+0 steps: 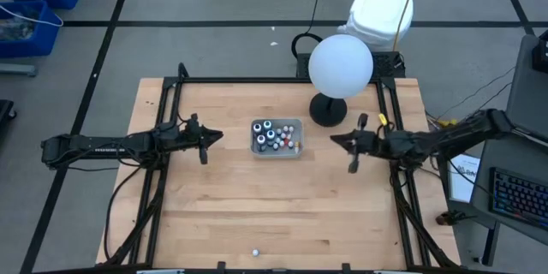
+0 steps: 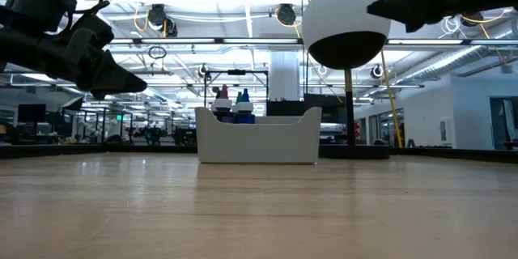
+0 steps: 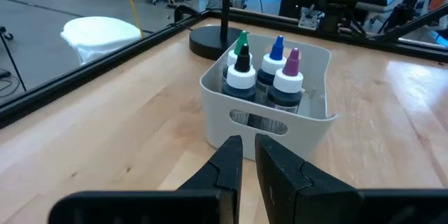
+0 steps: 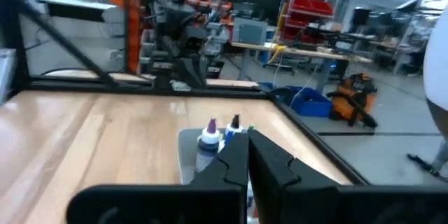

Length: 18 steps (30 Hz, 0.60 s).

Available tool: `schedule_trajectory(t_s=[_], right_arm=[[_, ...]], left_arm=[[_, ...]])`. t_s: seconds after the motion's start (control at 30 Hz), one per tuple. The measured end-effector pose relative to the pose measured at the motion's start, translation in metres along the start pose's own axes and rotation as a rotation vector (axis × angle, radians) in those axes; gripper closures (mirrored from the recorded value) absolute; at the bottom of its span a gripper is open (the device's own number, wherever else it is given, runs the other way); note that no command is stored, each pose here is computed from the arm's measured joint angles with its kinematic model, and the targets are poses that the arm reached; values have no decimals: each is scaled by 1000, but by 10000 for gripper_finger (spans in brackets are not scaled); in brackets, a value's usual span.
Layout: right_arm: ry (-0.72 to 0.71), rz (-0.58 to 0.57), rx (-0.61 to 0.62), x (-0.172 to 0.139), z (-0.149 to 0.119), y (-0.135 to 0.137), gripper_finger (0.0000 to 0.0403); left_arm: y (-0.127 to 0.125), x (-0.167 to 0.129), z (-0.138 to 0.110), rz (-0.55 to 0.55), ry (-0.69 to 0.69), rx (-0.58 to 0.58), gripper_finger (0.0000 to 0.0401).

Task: Pick & Place food coloring
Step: Put the small green food coloring bottle into the gray bin

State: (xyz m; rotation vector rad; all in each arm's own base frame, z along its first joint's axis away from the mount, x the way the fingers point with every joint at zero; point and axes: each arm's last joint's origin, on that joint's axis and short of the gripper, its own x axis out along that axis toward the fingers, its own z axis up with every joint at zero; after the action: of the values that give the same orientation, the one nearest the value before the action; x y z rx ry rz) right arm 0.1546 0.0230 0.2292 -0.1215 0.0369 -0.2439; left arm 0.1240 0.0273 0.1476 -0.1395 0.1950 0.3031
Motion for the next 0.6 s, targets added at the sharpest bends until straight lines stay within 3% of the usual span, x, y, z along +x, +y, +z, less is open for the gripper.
schedule_trajectory(t_s=[0.17,0.43,0.6], right_arm=[[-92,162,45,-13,-5,-1,402],[-129,156,127,-22,-44,-2,403],[-174,152,141,-24,-46,-3,403]], left_arm=[[0,0,0,8,-3,0,354],[0,0,2,8,-17,0,354],[0,0,1,8,-16,2,354]])
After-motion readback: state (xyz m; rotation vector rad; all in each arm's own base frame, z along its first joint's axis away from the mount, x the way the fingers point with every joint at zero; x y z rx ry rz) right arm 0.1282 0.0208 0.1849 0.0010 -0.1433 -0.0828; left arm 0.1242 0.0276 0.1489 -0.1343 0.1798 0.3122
